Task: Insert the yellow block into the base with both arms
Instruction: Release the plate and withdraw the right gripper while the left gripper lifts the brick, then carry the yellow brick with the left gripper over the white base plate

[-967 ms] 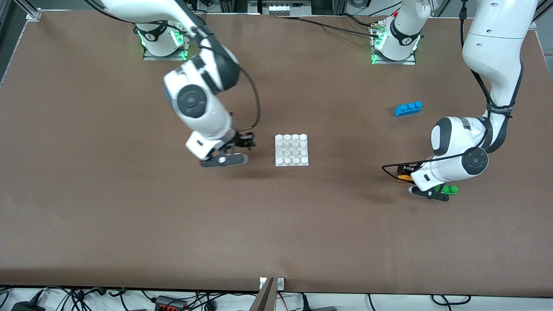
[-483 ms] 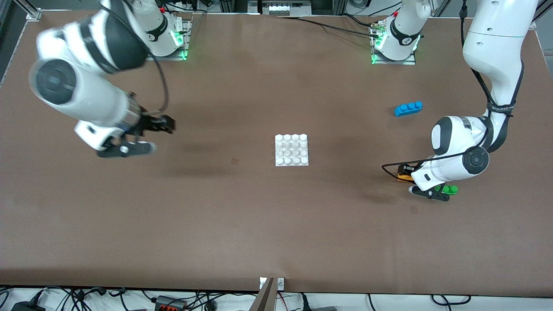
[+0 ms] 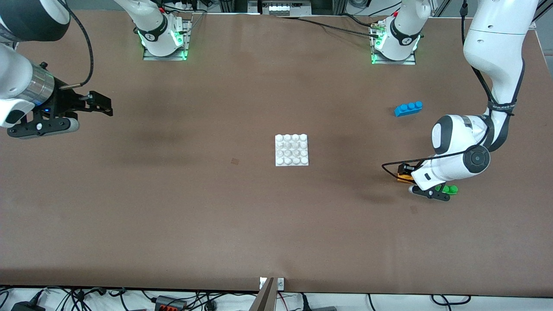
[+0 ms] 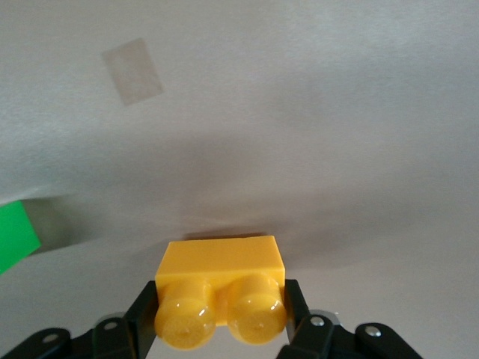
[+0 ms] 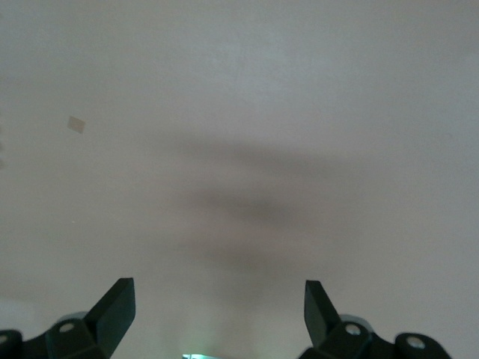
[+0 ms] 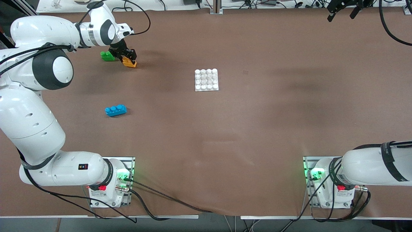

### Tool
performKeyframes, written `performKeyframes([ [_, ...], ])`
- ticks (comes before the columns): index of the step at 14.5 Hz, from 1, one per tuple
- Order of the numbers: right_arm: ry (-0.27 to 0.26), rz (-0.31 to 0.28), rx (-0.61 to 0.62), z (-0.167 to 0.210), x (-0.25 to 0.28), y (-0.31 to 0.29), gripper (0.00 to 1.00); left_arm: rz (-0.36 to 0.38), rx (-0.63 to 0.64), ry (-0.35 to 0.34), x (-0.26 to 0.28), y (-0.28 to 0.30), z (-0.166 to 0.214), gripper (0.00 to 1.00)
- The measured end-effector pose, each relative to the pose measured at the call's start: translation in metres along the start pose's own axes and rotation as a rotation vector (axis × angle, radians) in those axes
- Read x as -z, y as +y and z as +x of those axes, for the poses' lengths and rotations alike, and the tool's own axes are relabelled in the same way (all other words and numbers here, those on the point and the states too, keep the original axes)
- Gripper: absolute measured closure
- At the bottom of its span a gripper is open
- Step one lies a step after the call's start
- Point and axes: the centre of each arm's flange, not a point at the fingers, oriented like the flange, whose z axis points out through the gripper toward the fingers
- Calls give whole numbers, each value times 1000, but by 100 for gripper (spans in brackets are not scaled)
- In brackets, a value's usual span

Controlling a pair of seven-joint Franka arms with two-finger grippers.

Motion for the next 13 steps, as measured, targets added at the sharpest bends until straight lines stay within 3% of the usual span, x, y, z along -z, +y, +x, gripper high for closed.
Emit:
performKeyframes([
  [4,14,6,86,-3,-11,47,0,-27,-23,-4,16,26,2,31],
  [7,10,12,105,-14,-16,86,0,-117,-10,-15,43,72,6,31],
  [11,-17,16,76,-41,-18,101,0,-177,99,-13,80,168,19,31],
  [13,5,8,84,-47,-6,94,0,-187,154,-25,85,225,16,31],
])
